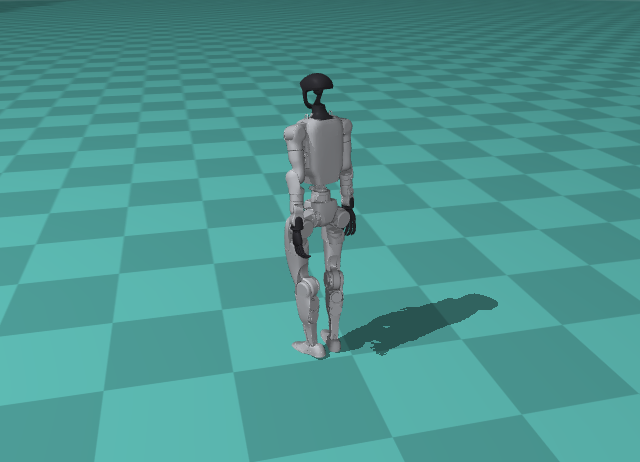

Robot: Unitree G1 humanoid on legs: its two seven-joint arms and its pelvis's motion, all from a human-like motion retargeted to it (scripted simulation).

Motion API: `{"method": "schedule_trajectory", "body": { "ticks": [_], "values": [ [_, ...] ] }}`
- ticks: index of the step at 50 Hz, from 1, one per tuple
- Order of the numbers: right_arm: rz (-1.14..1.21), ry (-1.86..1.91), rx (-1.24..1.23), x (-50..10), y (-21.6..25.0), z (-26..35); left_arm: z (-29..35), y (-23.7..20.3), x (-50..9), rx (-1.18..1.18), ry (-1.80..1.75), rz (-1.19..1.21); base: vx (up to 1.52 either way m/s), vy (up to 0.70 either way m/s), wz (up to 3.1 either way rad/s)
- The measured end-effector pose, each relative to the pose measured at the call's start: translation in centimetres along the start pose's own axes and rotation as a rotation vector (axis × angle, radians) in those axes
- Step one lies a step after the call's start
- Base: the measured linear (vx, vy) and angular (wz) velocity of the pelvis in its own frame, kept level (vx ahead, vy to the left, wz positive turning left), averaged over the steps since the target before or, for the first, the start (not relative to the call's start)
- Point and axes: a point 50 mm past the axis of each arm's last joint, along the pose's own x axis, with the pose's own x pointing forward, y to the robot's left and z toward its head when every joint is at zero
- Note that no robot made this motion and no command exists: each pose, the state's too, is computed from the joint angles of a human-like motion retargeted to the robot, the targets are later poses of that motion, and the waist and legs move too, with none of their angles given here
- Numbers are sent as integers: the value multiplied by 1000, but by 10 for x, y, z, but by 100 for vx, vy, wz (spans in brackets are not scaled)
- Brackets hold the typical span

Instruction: In place motions

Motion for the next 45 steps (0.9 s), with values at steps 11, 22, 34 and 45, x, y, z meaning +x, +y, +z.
{"method": "schedule_trajectory", "body": {
  "ticks": [11, 22, 34, 45],
  "values": [
    [23, 101, 8, -1, 6, -28, 9, 0, 0, 46, -37, -4, 2, 4, -4],
    [20, 131, 36, -3, 2, -39, 11, 3, 0, 41, -40, 1, 1, 10, -25],
    [22, -12, -15, 0, -1, -1, 16, 6, -1, 31, -21, 5, -11, 1, -121],
    [-22, 46, 3, -1, -4, -20, 7, 21, -2, 70, 9, 62, -16, -15, -188]
  ]
}}
